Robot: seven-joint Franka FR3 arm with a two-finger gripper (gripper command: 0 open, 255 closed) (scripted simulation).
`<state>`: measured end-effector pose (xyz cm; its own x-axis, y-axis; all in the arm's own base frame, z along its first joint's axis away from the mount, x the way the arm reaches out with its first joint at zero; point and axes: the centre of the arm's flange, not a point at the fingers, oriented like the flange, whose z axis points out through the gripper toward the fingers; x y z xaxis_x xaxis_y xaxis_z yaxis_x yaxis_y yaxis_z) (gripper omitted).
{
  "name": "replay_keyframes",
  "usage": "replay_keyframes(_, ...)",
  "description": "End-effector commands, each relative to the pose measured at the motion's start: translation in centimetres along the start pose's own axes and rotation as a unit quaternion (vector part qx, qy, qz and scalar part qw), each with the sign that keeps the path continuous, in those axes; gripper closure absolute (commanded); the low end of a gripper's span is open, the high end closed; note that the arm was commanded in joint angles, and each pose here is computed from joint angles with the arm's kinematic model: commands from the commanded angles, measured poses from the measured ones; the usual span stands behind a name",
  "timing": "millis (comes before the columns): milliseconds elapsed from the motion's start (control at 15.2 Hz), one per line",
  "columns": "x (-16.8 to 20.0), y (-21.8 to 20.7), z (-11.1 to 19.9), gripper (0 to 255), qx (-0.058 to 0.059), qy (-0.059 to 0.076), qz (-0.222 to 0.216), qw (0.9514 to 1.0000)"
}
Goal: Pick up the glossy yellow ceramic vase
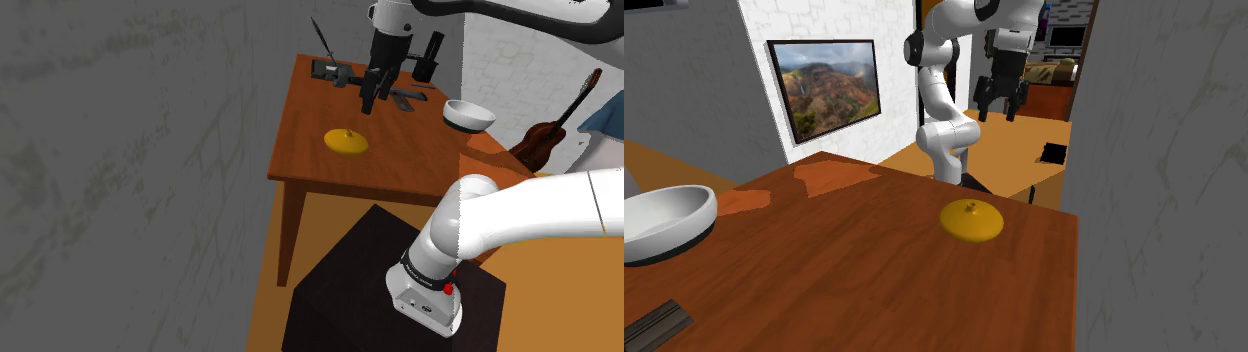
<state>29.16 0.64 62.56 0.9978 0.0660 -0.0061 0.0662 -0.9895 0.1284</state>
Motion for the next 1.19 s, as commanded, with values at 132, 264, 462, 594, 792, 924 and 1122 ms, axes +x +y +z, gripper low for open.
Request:
replay_keyframes(132,1.2,1.8,1.7,0,0.007,0.004,-0.007,0.9999)
replay_keyframes(264,2.4,3.6,3.3,0,0.014,0.008,-0.015,0.9998)
replay_keyframes(462,4.3,6.2,5.8,0,0.024,0.013,-0.026,0.9993)
replay_keyframes(594,5.6,7.9,7.5,0,0.030,0.017,-0.033,0.9988)
replay_keyframes(792,7.6,10.3,10.1,0,0.041,0.023,-0.044,0.9979)
replay_keyframes(924,9.0,11.9,11.8,0,0.047,0.027,-0.052,0.9972)
replay_keyframes(1122,9.9,12.8,13.5,0,0.052,0.029,-0.056,0.9967)
